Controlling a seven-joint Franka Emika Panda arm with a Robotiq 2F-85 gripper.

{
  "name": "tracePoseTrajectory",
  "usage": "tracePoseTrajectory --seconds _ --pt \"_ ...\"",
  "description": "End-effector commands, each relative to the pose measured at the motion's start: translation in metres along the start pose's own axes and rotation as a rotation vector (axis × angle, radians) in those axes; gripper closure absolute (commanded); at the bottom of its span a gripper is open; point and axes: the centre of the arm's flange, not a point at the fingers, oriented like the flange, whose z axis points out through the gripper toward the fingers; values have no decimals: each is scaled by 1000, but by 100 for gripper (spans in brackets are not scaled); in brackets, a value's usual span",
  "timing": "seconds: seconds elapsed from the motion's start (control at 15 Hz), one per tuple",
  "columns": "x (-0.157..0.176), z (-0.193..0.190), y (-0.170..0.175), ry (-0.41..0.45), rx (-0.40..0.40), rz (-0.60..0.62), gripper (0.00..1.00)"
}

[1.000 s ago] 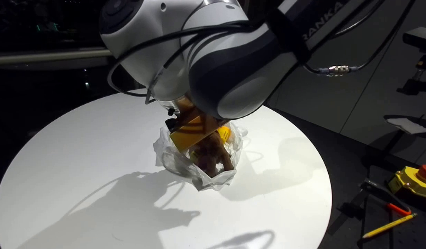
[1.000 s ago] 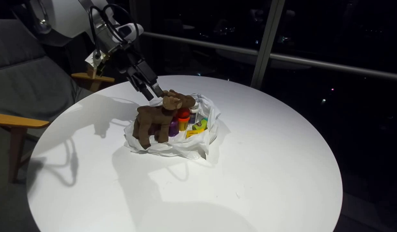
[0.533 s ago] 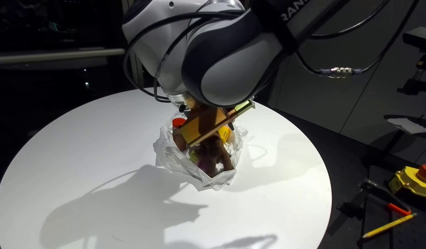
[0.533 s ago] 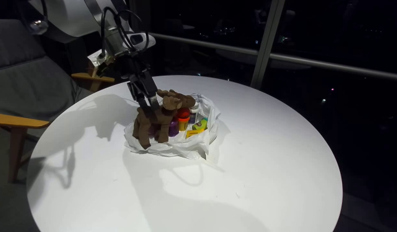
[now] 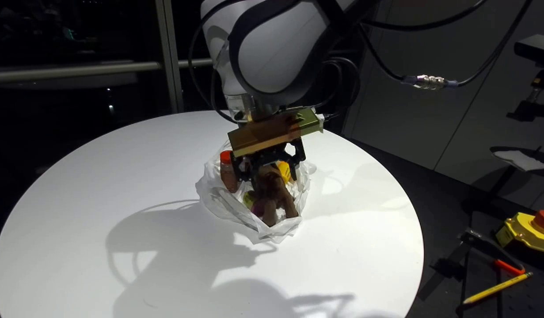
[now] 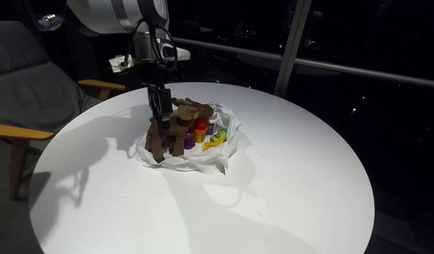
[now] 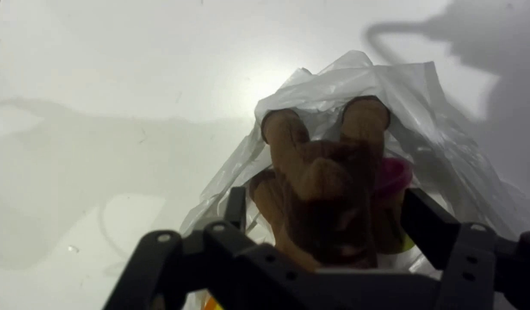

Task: Put all the objects in the white plastic bag

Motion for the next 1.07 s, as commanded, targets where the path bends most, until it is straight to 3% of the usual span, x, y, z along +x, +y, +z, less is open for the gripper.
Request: tracePoseTrajectory --seconds 0.0,0.2,0.47,0.67,1.0 --pt "28 -2 12 -31 118 91 36" --pt "42 -5 21 -41 172 147 63" --pt "50 -11 21 -71 205 191 91" --pt "54 -18 17 -50 198 220 94" --pt "65 -23 7 18 134 258 92"
